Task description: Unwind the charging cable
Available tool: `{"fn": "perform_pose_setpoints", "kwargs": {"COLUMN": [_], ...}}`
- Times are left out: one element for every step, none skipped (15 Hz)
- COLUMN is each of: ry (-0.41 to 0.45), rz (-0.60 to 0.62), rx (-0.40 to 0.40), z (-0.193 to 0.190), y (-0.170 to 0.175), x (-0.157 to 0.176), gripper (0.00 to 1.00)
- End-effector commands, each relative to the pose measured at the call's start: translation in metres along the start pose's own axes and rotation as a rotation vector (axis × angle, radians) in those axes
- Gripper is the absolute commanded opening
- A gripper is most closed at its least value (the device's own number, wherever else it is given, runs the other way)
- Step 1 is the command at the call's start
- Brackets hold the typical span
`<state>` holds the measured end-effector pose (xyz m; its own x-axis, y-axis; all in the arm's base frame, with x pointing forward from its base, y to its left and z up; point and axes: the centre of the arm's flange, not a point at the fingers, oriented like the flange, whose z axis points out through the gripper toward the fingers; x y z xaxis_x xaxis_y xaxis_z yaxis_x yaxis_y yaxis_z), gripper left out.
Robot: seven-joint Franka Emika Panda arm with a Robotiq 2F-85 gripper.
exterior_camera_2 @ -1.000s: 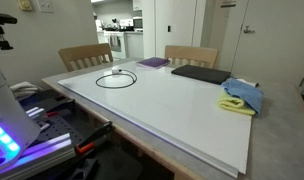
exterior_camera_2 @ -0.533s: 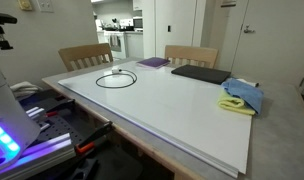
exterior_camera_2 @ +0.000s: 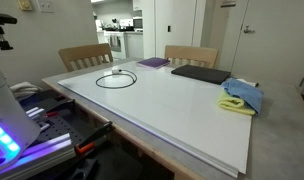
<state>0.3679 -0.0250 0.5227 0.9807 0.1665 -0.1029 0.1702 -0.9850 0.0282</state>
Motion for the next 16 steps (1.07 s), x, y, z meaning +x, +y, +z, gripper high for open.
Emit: {"fn": "perform_pose_setpoints", "kwargs": {"ry": [-0.011,-0.015,-0.020,-0.023,-0.025,-0.028,-0.029,-0.031,-0.033,-0.034,-0.030,-0.019,-0.008,0.007,0.034,0.055], "rz": [-0.034,-0.042,-0.051,-0.060,-0.070,-0.081,-0.088,-0.095,-0.103,-0.111,-0.109,-0.100,-0.085,-0.063,-0.021,0.013], "rx": [0.001,-0.001,-0.004,-0.005,-0.008,-0.010,-0.011,-0.012,-0.015,-0.014,-0.014,-0.006,-0.002,0.006,0.022,0.041], "z": [0.010,0.013,0.015,0.019,0.021,0.025,0.027,0.030,0.034,0.037,0.040,0.042,0.046,0.048,0.051,0.053], "y": [-0.010,-0.013,-0.017,-0.020,-0.025,-0.030,-0.034,-0.038,-0.044,-0.048,-0.053,-0.057,-0.061,-0.065,-0.069,-0.073], "x": [0.018,0.020,0.021,0.023,0.027,0.030,0.032,0.034,0.036,0.039,0.041,0.044,0.046,0.049,0.052,0.055], "gripper": [1.00,1.00,1.00,1.00,1.00,1.00,1.00,1.00,1.00,1.00,1.00,1.00,1.00,1.00,1.00,1.00]}}
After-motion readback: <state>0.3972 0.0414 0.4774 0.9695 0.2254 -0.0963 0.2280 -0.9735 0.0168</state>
